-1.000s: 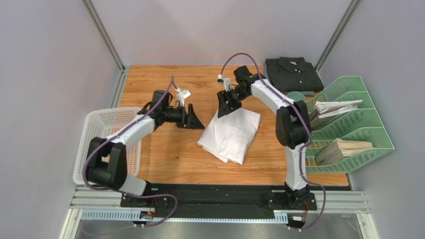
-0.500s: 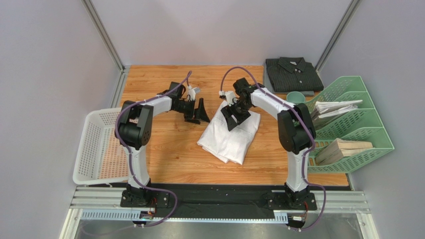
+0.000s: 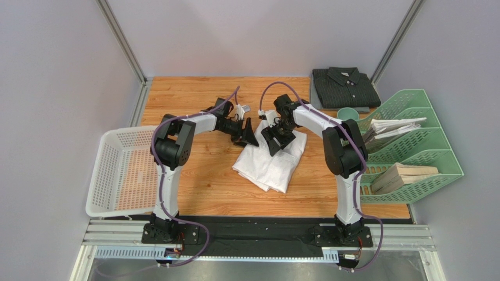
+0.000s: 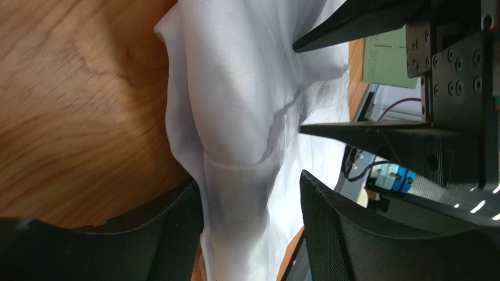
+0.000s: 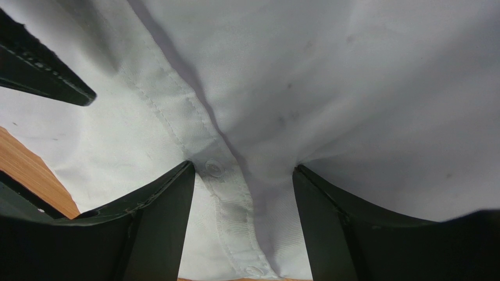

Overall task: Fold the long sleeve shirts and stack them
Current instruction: Fold the shirt

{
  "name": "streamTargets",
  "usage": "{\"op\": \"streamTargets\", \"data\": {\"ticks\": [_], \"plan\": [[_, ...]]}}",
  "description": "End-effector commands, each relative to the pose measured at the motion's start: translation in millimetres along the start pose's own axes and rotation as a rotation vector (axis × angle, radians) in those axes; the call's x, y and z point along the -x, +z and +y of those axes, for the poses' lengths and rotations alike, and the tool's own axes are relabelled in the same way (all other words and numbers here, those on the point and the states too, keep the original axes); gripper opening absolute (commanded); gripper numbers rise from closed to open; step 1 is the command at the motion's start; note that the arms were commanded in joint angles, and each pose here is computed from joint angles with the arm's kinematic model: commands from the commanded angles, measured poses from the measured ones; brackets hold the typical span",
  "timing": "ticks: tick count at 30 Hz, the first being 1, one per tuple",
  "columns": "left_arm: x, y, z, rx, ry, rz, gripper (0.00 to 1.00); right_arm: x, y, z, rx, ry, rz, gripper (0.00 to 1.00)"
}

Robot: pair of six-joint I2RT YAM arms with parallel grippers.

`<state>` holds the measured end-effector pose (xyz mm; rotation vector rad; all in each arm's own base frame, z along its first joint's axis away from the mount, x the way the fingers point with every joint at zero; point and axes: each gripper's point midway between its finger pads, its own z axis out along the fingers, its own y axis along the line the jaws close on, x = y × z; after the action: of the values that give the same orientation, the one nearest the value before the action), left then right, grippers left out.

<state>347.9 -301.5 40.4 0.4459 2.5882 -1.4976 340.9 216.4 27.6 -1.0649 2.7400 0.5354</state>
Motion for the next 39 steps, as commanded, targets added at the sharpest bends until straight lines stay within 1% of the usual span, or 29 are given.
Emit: {"op": "streamTargets", "data": {"ticks": [1,3,4,6,7,9,10,13,15,16,18,19,20,22,24,25,26,27,28,29,30,31,32,33,34,36,37,38,39], "plan": [[0.6,21.0,5.0,0.018,-0.035,0.016,0.61,-10.0,19.5,-10.1,-0.005,-0.002,0.037,0.68],[1.5,22.6,4.5,0.001,-0.053,0.008,0.56,-9.6,17.9,-8.9,-0.002,0.001,0.035,0.68],[4.0,21.7,3.8,-0.005,-0.049,0.002,0.47,-8.8,16.9,-7.8,0.001,0.001,0.031,0.68],[5.2,19.9,3.7,-0.003,-0.045,-0.003,0.36,-6.6,13.8,-4.2,0.019,0.010,0.016,0.69],[6.2,17.3,5.5,0.004,-0.050,-0.006,0.22,-4.3,11.8,-2.5,0.025,0.022,0.005,0.69],[10.4,11.1,2.9,0.003,-0.027,-0.014,0.11,0.8,5.5,0.5,0.043,0.040,-0.020,0.70],[13.0,3.8,4.4,0.010,-0.032,-0.022,0.01,5.4,-2.0,3.5,0.048,0.058,-0.043,0.71],[19.0,-21.6,3.6,0.046,-0.001,-0.036,0.00,15.7,-33.6,7.0,0.068,0.099,-0.123,0.74],[25.9,-41.9,-2.9,0.086,0.055,-0.046,0.00,14.2,-52.4,6.5,0.101,0.168,-0.167,0.78],[21.4,-55.6,5.4,0.143,0.075,-0.032,0.00,17.8,-73.1,9.5,0.103,0.169,-0.219,0.79],[27.3,-78.5,-3.9,0.193,0.130,-0.056,0.00,8.7,-90.0,3.9,0.115,0.224,-0.253,0.82],[24.2,-91.4,2.0,0.251,0.154,-0.045,0.00,5.5,-95.7,4.2,0.112,0.233,-0.263,0.84],[32.2,-104.4,-7.4,0.280,0.201,-0.066,0.00,4.1,-111.1,1.5,0.096,0.236,-0.300,0.85],[31.1,-124.4,-6.0,0.378,0.240,-0.049,0.00,-6.4,-116.3,2.3,0.094,0.253,-0.296,0.87],[49.9,-147.7,-21.0,0.449,0.369,-0.078,0.00,-11.8,-128.7,3.7,0.081,0.256,-0.318,0.88],[47.0,-158.4,-22.1,0.496,0.380,-0.049,0.00,-16.1,-129.7,4.9,0.079,0.257,-0.316,0.88],[68.1,-175.2,-36.5,0.529,0.502,-0.070,0.00,-18.0,-131.9,4.6,0.074,0.259,-0.320,0.88],[74.9,-184.8,-42.4,0.557,0.548,-0.068,0.00,-19.6,-137.4,6.7,0.070,0.258,-0.330,0.88],[72.7,-198.9,-41.7,0.623,0.568,-0.025,0.00,-20.6,-139.0,8.0,0.069,0.256,-0.333,0.88],[93.4,-215.6,-58.1,0.661,0.646,-0.064,0.00,-22.9,-139.8,9.4,0.074,0.262,-0.333,0.88],[101.5,-226.0,-62.2,0.696,0.746,-0.043,0.00,-24.0,-142.8,11.5,0.075,0.263,-0.340,0.89],[104.4,-240.2,-62.5,0.784,0.779,-0.014,0.00,-24.0,-143.9,12.6,0.077,0.264,-0.343,0.89],[120.9,-254.0,-76.0,0.840,0.849,-0.045,0.00,-25.5,-144.3,14.0,0.082,0.267,-0.343,0.89],[126.9,-261.4,-78.4,0.885,0.951,-0.003,0.00,-26.1,-145.1,14.4,0.083,0.269,-0.345,0.88],[132.0,-265.5,-81.5,0.977,1.007,0.034,0.00,-26.2,-146.5,15.3,0.082,0.270,-0.349,0.89],[141.7,-265.4,-81.5,1.073,1.119,0.089,0.00,-28.1,-145.8,14.2,0.081,0.276,-0.347,0.89],[144.3,-261.2,-83.4,1.151,1.202,0.162,0.00,-28.7,-146.2,13.5,0.080,0.278,-0.348,0.89],[132.1,-250.4,-69.2,1.163,1.220,0.239,0.00,-29.6,-145.9,12.9,0.087,0.289,-0.348,0.89],[138.6,-232.9,-75.5,1.183,1.288,0.223,0.00,-31.0,-145.0,12.3,0.092,0.296,-0.347,0.89]]}}
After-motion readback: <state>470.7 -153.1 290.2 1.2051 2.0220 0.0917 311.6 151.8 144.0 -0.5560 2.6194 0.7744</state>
